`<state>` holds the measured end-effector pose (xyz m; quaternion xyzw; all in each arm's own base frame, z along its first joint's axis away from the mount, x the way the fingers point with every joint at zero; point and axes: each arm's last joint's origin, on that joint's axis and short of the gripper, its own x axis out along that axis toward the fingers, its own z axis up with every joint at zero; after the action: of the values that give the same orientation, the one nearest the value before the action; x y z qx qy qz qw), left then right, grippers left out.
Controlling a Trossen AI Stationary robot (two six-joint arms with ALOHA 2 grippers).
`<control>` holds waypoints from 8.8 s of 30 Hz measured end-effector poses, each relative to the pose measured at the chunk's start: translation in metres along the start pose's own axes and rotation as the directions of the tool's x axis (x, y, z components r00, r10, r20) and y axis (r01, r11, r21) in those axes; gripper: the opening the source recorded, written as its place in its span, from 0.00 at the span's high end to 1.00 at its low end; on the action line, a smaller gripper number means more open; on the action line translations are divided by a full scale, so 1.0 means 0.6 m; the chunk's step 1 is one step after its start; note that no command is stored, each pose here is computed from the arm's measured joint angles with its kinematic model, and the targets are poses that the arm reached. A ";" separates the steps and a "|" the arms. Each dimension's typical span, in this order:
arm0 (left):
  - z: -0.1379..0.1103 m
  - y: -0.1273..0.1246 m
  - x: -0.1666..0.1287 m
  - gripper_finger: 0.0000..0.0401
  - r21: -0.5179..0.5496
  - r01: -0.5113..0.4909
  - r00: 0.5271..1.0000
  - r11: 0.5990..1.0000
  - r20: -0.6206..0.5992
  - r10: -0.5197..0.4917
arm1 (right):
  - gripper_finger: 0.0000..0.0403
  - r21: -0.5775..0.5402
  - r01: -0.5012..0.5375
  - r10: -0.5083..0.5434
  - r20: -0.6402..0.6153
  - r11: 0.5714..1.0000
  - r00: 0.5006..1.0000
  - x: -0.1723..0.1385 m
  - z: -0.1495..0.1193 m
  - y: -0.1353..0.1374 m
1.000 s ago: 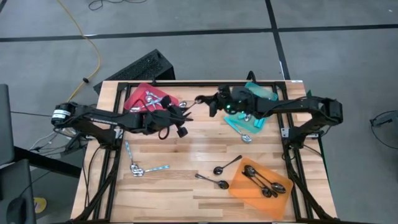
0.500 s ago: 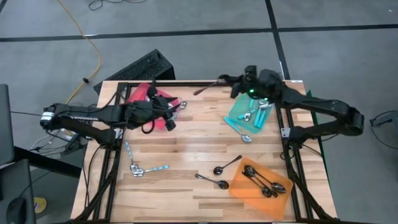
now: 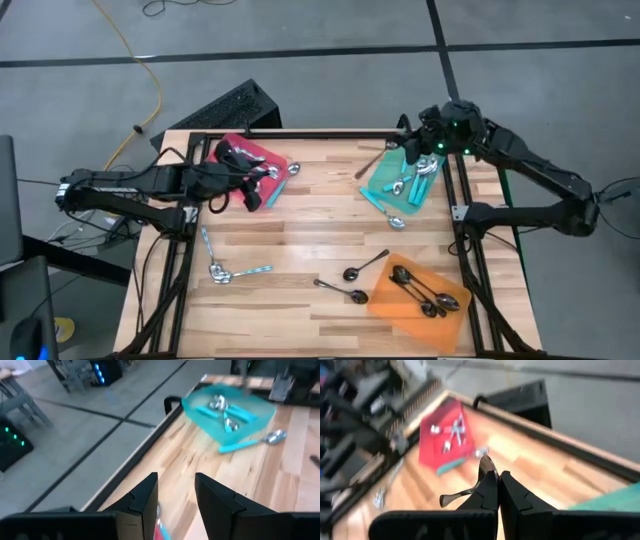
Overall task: Sort silverware by color (type)
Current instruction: Put the black spoon into the orange bin, then put the blue patterned spoon into the red bin
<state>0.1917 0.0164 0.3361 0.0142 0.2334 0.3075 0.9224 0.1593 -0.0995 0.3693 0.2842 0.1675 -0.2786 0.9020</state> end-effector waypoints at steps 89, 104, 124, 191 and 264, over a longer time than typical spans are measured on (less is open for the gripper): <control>-0.037 0.004 0.002 0.72 -0.082 -0.059 0.983 0.995 -0.177 0.043 | 0.95 -0.067 -0.838 0.115 -0.982 0.541 0.152 0.145 -0.455 0.200; -0.035 0.005 0.003 0.72 -0.115 -0.085 0.985 0.990 -0.162 0.066 | 0.94 -0.067 -0.818 0.078 -0.988 0.571 0.135 0.153 -0.493 0.156; -0.034 0.006 0.003 0.72 -0.130 -0.109 0.985 0.986 -0.151 0.089 | 0.85 -0.129 -0.754 0.027 -0.981 0.644 0.191 0.155 -0.510 0.121; -0.034 0.005 0.003 0.72 -0.137 -0.096 0.985 0.986 -0.155 0.074 | 0.54 0.057 -0.578 0.042 -0.998 0.814 -0.040 0.146 -0.435 0.161; -0.178 -0.222 -0.103 0.65 -0.073 0.401 0.679 0.913 -0.646 -0.350 | 0.54 -0.576 -0.474 -0.038 -0.661 0.666 0.749 0.203 -0.162 0.330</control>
<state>0.1760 -0.1399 0.2444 -0.1064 0.5457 0.0885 0.8265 0.3597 0.0450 0.3201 0.0051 0.5119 0.0373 0.8582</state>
